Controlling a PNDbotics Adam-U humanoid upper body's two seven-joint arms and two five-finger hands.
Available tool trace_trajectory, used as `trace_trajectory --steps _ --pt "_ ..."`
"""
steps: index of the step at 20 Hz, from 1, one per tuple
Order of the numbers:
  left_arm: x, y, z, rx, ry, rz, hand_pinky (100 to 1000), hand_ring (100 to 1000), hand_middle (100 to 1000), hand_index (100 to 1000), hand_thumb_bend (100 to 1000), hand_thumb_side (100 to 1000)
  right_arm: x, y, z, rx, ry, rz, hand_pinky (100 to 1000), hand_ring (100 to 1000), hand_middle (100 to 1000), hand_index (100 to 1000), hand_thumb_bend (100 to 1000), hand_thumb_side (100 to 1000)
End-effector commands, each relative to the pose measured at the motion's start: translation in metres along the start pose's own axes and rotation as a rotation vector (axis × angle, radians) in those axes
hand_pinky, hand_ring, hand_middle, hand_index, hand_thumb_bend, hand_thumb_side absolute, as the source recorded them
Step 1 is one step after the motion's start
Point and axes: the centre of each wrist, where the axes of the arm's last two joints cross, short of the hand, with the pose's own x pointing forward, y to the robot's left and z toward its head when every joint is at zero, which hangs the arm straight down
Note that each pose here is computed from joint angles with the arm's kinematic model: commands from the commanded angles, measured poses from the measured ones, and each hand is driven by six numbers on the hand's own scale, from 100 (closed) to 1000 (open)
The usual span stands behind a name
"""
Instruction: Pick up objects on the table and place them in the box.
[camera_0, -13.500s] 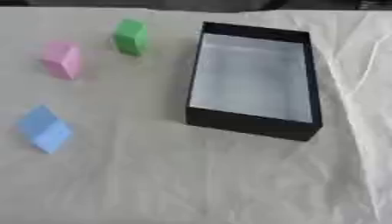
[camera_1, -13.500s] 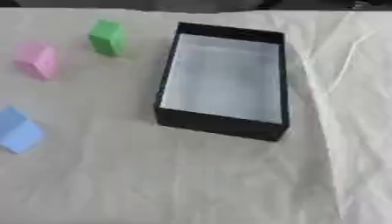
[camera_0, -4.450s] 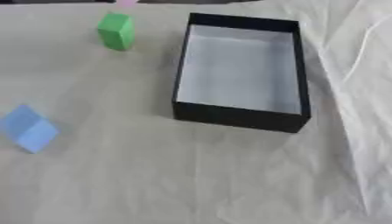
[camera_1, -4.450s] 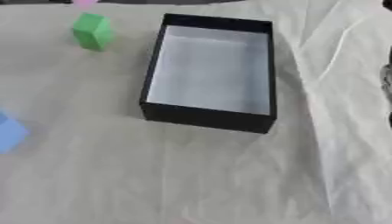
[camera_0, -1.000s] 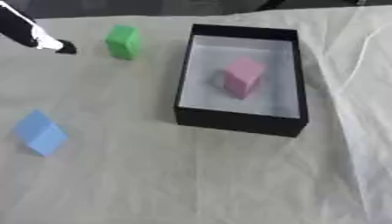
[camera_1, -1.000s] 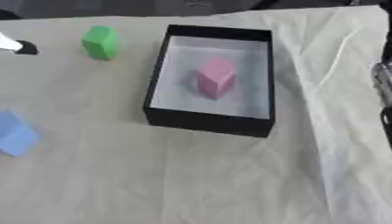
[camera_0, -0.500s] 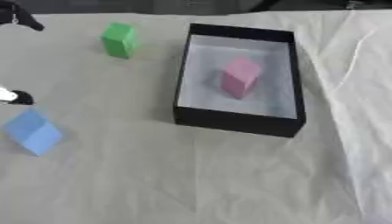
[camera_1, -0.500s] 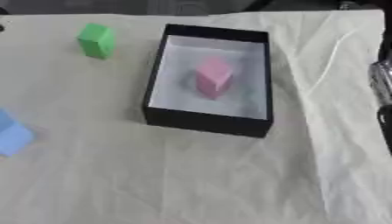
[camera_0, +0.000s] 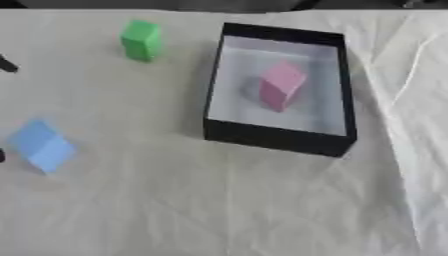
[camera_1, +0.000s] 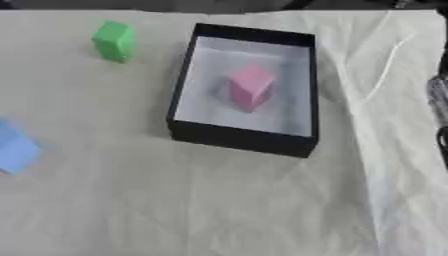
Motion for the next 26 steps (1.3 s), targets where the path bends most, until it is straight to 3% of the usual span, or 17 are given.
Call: trace_trajectory --steps 1,8,15,22,26 --pt "-0.016 0.007 0.017 0.033 0.107 0.032 896 847 792 875 803 581 0.011 -0.004 -0.005 -0.008 -0.038 0.012 908 812 846 871 100 903" --pt "-0.030 -0.021 0.014 0.061 0.232 0.176 882 824 764 855 809 680 0.007 0.000 -0.003 -0.001 -0.019 0.010 910 811 846 870 100 917" --pt "-0.032 -0.036 -0.002 0.129 0.320 0.305 877 808 740 838 790 665 0.003 0.001 -0.001 0.004 -0.005 0.013 910 811 846 870 100 924" --pt "-0.013 -0.043 -0.013 0.184 0.344 0.411 891 815 748 852 795 684 0.000 0.003 0.001 0.008 0.011 0.014 911 811 846 870 100 935" --pt "0.013 -0.039 -0.021 0.173 0.352 0.444 899 822 754 858 801 670 -0.001 0.005 0.001 0.015 0.017 0.013 911 811 847 870 100 940"
